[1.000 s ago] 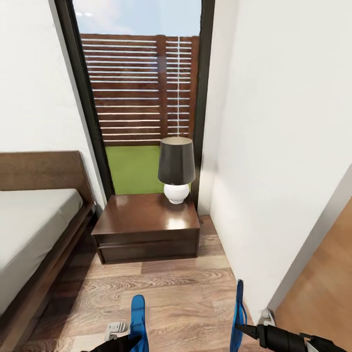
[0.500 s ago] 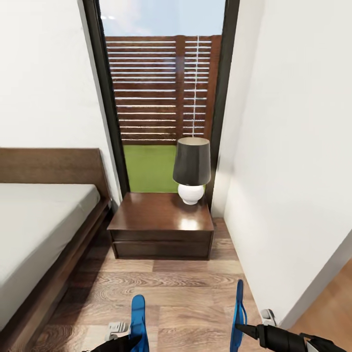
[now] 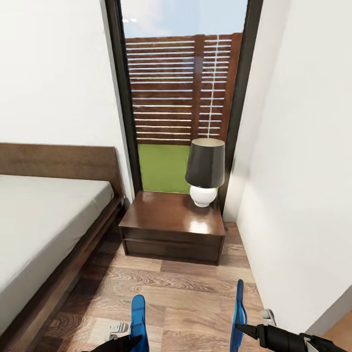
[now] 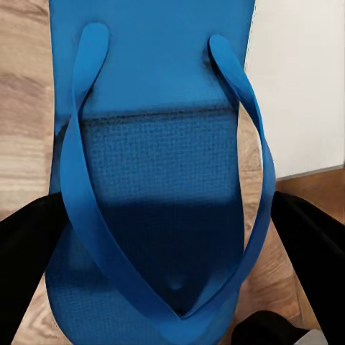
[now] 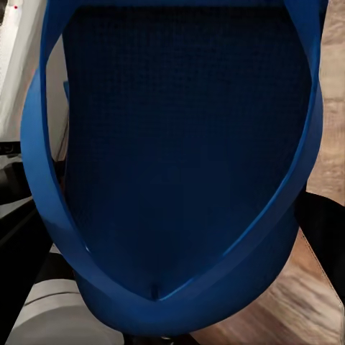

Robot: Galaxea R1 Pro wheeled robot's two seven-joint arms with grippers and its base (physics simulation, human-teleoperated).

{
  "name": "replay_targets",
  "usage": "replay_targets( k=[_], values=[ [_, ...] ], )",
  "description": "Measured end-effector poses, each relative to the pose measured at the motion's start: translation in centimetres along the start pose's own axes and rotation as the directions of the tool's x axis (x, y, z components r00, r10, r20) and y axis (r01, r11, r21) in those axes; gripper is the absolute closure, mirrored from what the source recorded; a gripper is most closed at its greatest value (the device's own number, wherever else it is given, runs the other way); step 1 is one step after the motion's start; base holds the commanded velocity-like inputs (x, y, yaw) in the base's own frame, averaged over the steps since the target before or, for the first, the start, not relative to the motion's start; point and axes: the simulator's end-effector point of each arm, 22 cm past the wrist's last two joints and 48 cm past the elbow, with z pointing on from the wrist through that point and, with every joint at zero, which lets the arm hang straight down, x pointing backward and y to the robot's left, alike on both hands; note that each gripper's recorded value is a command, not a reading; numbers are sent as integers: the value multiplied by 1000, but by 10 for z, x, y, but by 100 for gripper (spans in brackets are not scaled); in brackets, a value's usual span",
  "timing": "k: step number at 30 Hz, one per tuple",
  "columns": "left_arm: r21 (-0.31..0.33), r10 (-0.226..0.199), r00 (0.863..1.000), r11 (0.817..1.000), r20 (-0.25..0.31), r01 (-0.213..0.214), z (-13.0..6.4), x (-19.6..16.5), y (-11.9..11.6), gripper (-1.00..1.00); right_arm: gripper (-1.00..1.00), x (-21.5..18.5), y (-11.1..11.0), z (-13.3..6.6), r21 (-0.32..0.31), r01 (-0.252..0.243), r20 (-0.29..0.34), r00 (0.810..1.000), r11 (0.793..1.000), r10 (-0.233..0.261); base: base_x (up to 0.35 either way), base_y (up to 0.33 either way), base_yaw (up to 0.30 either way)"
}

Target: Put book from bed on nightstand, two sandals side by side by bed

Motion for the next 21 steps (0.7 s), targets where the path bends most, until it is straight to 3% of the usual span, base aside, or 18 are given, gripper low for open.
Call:
replay_targets(
  k=[21],
  values=[
    [0,0,1000,1000,0,0,0,0,0,100,100,0,0,0,0,-1,0,1000,1000,1,16,-12,213]
  ],
)
